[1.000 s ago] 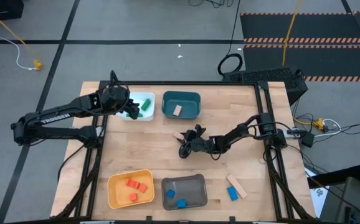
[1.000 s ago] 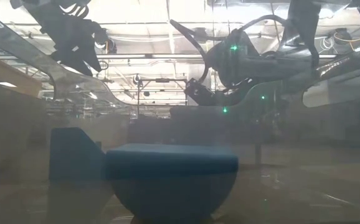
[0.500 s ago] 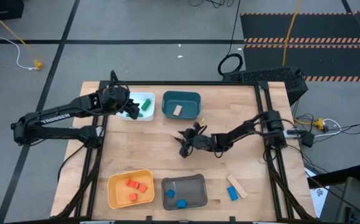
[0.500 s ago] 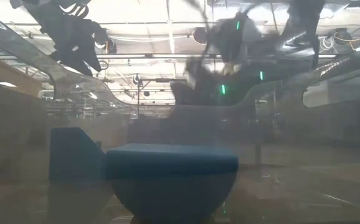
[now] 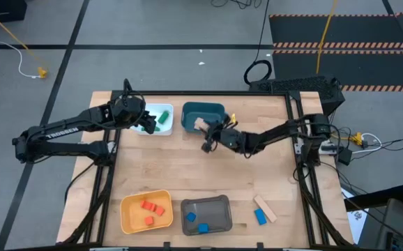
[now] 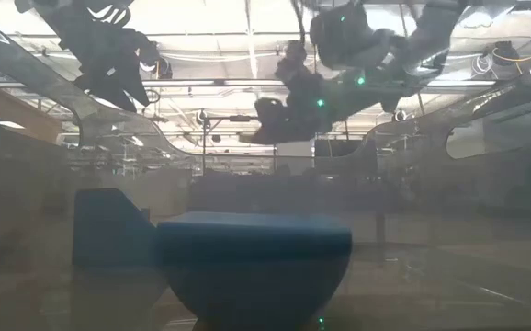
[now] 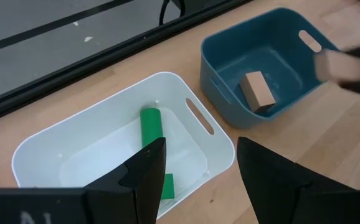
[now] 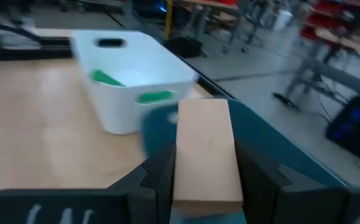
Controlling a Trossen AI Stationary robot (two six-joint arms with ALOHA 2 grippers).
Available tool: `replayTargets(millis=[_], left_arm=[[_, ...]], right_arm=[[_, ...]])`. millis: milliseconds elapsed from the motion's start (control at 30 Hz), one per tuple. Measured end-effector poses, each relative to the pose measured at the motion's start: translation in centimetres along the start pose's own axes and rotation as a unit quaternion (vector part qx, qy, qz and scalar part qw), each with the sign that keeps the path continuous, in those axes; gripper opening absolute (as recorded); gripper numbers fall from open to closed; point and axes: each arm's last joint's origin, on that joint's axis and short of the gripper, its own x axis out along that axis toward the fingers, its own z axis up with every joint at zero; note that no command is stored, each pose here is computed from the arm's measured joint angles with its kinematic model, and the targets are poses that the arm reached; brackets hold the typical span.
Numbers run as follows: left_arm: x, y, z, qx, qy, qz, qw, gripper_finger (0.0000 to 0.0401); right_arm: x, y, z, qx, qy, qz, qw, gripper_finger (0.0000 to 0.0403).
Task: Sort & place blocks by color
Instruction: Put the top brown block into the blue bin, then put the brown block into the blue bin
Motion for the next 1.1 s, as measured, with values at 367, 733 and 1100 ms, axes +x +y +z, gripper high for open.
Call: replayTargets(millis=[367,733,1100], left_arm=[[0.0,0.0,0.0,0.006,0.0,0.0,1.0,0.0198],[0.0,0.0,0.0,0.005,-0.001,0.0,1.0,0.0198],[0.0,0.0,0.0,-0.001,-0.001,0.0,1.0,0.0198]], right_arm=[[2.0,-3.8,-1.6,0.063,0.074,-0.006,0.995,0.0141],[2.1,-3.9,-1.5,0.065,0.07,0.0,0.995,0.0212],[-2.6,-3.6,4.3,0.097,0.019,0.039,0.994,0.0226]])
